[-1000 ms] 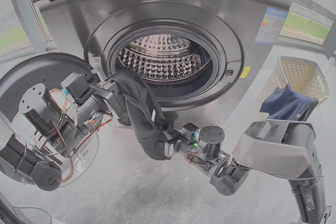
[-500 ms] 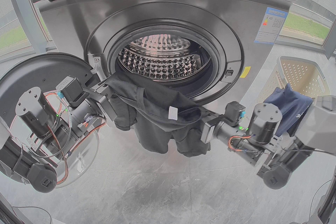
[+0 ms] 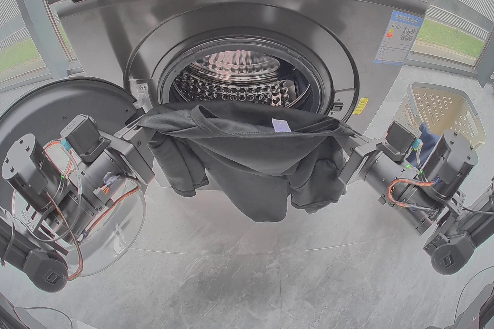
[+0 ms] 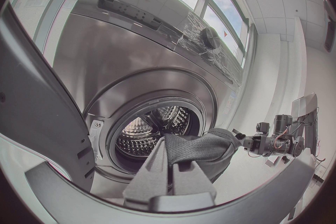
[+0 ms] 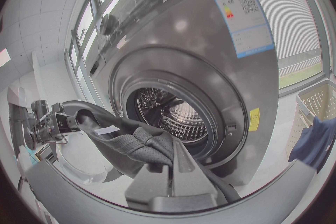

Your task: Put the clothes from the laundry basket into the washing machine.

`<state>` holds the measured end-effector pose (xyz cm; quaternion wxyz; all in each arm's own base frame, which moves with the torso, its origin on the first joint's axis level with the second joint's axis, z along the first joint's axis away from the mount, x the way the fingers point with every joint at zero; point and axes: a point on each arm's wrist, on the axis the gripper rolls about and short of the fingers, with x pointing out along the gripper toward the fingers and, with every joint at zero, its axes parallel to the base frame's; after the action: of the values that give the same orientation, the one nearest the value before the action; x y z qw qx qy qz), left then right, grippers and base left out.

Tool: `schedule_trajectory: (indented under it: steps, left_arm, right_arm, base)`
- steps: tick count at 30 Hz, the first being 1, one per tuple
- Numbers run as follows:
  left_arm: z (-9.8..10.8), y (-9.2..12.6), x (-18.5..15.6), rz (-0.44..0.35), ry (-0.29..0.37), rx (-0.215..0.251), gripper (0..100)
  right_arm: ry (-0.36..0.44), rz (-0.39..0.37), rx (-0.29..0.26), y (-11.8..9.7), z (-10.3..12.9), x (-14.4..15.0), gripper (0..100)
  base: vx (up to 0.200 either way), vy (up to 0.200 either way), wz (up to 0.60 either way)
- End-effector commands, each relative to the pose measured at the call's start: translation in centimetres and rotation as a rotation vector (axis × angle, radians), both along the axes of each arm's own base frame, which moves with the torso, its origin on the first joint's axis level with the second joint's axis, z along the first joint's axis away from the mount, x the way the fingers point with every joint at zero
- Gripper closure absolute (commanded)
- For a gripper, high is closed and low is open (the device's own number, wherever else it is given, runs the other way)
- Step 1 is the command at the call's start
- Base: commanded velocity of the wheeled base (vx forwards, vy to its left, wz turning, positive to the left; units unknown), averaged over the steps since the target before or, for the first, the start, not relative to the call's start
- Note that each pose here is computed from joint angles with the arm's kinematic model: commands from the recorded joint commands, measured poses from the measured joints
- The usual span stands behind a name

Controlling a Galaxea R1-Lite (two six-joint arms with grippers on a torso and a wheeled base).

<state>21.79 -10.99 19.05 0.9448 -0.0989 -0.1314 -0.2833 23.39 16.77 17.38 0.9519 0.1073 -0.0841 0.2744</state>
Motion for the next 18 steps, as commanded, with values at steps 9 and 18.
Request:
schedule_trajectory:
  steps: [9,18]
  left_arm:
    - [-0.08,0.18,-0.33,-0.002,0.008,-0.005,100]
    - [-0.57,0.07,-0.35,-0.004,0.027,0.005,100]
  right_arm:
    - [-0.035,-0.029,0.032,-0.82,1.17,0.04,100]
    - [-0.031,-0.054,0.053,-0.95,1.37,0.19,100]
  base:
    - [0.0,0.0,0.0]
    - [0.0,0.0,0.0]
